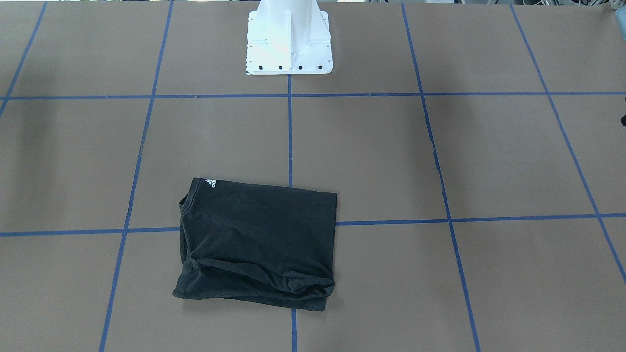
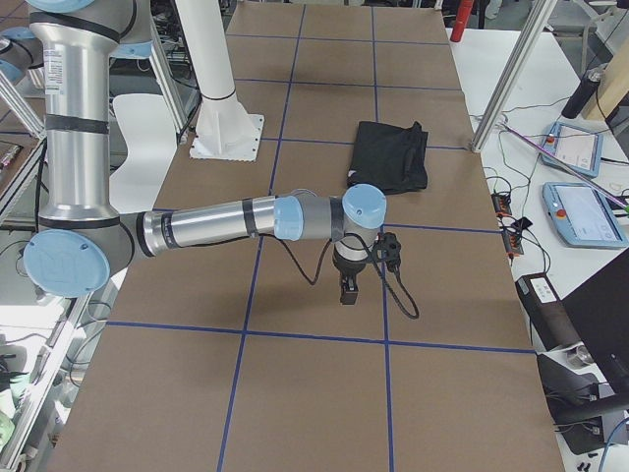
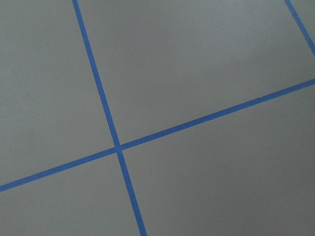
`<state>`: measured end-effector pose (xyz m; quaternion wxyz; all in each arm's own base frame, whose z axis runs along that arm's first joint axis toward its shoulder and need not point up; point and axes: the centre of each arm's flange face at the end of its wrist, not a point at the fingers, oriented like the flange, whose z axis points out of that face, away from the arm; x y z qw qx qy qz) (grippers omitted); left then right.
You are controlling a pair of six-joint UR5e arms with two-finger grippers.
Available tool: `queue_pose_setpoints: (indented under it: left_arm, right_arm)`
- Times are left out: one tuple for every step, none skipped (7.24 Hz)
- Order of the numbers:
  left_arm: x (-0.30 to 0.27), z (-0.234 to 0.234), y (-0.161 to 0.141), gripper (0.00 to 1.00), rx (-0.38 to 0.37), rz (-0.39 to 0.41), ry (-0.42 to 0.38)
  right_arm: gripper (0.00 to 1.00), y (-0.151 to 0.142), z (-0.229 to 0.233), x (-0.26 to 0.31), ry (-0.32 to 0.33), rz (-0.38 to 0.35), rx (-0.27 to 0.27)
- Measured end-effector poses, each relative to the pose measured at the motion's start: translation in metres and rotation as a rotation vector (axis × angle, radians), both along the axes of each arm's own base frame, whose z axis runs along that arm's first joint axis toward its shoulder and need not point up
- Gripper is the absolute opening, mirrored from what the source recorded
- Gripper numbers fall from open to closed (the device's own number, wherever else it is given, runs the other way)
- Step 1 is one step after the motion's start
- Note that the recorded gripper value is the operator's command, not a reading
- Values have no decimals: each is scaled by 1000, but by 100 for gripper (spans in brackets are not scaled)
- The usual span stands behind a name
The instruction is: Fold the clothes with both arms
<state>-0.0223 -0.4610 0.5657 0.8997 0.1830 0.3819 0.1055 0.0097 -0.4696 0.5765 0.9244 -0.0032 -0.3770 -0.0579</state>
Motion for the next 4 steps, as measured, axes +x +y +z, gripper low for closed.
queue_pose_setpoints:
  left_arm:
    - [0,-1,0,99,3,0,0]
    - [0,-3,-1,99,6,1,1]
    - [0,-3,-1,99,8,1,2]
    - [0,-5,-1,99,11,0,2]
  right_arm:
    - [100,0,-1,0,-2,1,-1]
    - [100,0,-1,0,-4,3,-2]
    - [100,-1,-2,0,-5,4,-2]
    - [100,-1,-2,0,-5,5,-1]
